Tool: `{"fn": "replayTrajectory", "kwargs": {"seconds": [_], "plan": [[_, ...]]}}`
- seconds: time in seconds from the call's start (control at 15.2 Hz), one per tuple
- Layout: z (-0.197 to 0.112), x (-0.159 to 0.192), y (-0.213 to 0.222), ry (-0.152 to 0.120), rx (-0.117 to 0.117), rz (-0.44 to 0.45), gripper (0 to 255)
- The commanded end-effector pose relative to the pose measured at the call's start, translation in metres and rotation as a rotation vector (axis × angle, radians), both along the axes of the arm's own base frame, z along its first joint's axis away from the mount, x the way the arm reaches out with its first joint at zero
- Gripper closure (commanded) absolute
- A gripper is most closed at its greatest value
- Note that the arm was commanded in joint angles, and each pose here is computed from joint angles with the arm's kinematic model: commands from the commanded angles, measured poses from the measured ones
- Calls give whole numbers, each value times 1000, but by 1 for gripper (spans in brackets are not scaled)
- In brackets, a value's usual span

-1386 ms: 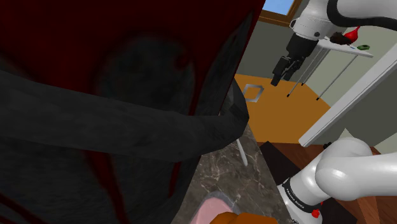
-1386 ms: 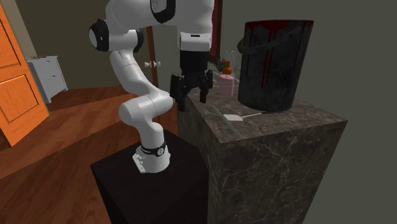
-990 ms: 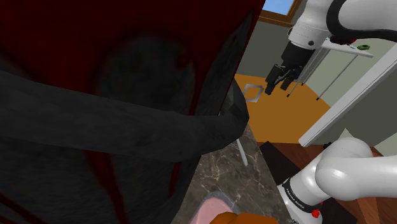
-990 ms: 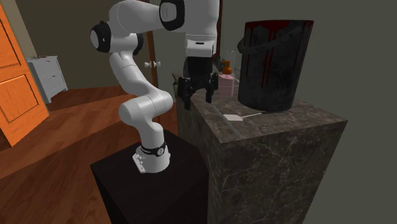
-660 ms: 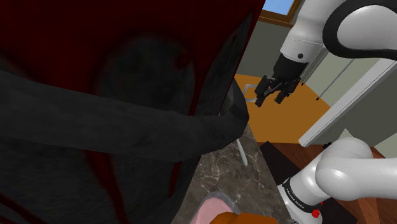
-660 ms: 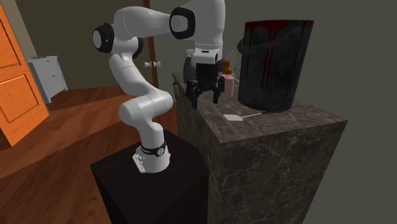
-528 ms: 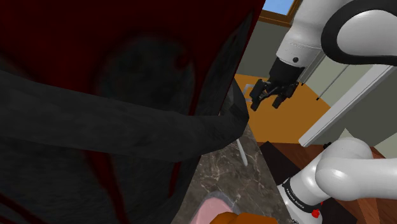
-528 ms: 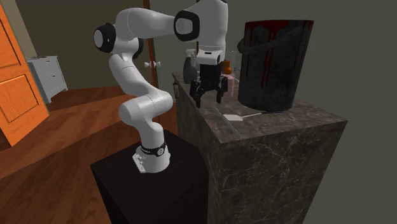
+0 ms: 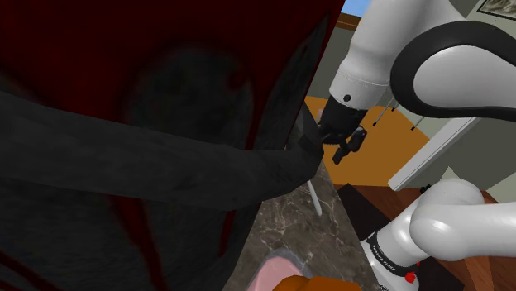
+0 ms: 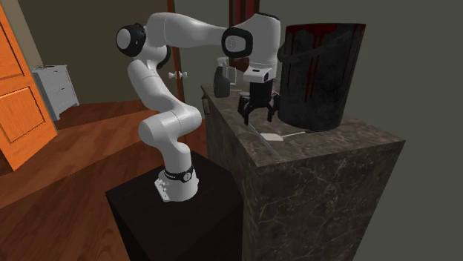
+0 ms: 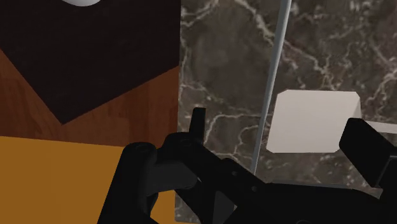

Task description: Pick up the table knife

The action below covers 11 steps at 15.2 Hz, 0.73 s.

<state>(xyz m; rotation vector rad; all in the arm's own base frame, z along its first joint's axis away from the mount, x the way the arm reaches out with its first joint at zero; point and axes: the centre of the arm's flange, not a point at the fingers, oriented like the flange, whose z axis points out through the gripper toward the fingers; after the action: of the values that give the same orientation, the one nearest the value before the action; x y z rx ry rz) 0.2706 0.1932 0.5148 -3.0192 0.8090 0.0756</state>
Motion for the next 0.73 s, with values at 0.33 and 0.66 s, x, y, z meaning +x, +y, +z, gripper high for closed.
{"fn": "replayTrajectory", "kwargs": {"seconds": [0.33, 0.66], "plan": [[-36, 1, 8, 1, 2, -16, 0], [-40, 1, 8, 1, 2, -16, 255]]}}
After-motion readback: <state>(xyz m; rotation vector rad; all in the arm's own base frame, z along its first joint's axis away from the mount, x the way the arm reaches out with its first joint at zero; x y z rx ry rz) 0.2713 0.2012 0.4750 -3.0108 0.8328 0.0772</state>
